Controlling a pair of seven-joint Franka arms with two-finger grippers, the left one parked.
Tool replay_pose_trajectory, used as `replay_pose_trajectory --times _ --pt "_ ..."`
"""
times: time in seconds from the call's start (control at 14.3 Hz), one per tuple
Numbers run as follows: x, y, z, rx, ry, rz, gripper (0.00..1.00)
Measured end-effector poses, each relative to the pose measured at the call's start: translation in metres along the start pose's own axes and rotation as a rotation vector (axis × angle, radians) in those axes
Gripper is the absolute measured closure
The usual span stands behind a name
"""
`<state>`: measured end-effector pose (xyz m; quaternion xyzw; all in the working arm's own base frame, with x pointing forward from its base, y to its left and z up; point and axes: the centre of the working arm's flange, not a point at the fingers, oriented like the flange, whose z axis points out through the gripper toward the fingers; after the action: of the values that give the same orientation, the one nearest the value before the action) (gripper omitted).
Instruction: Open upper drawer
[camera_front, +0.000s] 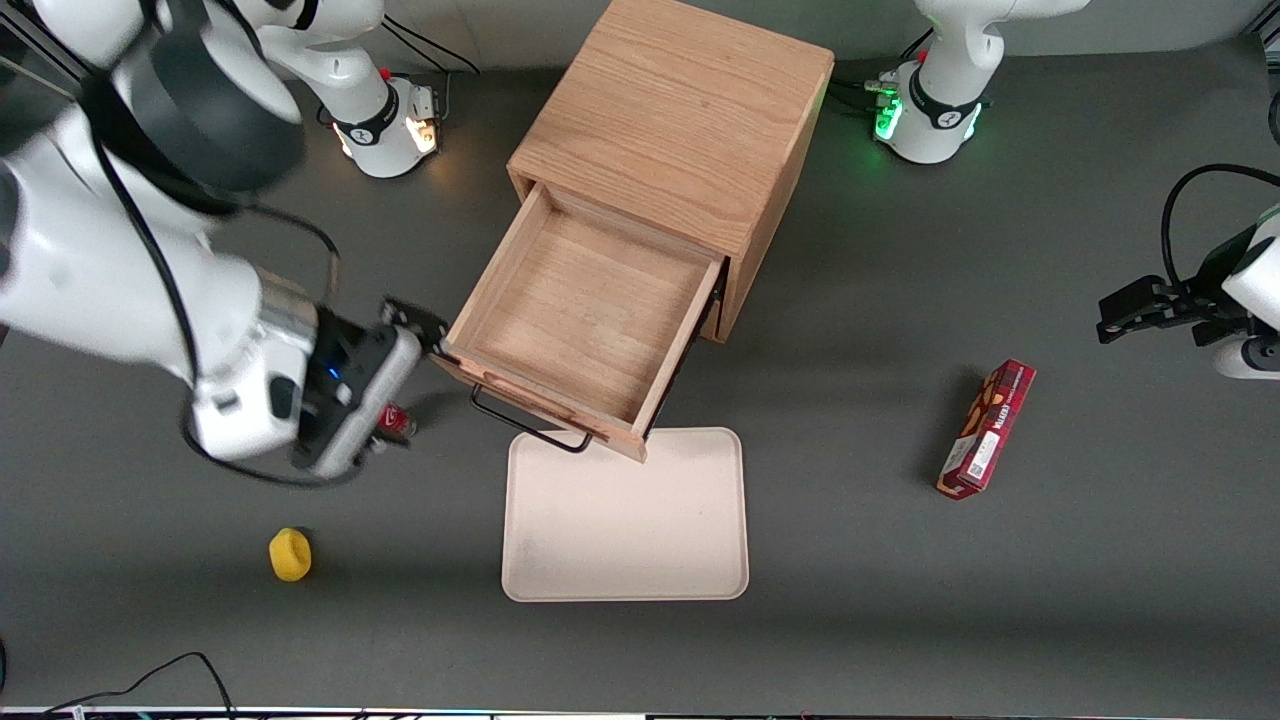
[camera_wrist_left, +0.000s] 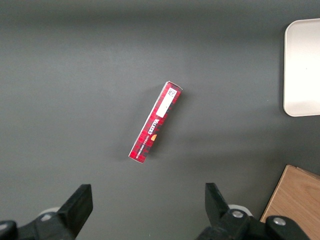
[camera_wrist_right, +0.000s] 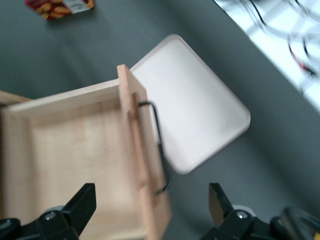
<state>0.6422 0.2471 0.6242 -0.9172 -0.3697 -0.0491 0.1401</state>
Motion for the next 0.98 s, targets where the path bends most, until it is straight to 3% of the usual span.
replay_pose_trajectory --times 0.14,0.35,0.49,0.63,0.84,0.98 --pt "-0.03 -0.009 -0.041 -0.036 -0.06 0.242 0.0" --pt "-0.093 0.022 -0.068 -0.091 -0.225 0.474 0.0" --pt "-0.141 0.067 -0.069 -0.119 -0.275 0.617 0.0" --pt "-0.184 0.098 -0.059 -0.145 -0.273 0.716 0.0" --pt "-0.226 0.097 -0.023 -0.182 -0.205 0.773 0.0" --pt "-0.253 0.083 -0.004 -0.2 -0.178 0.777 0.0"
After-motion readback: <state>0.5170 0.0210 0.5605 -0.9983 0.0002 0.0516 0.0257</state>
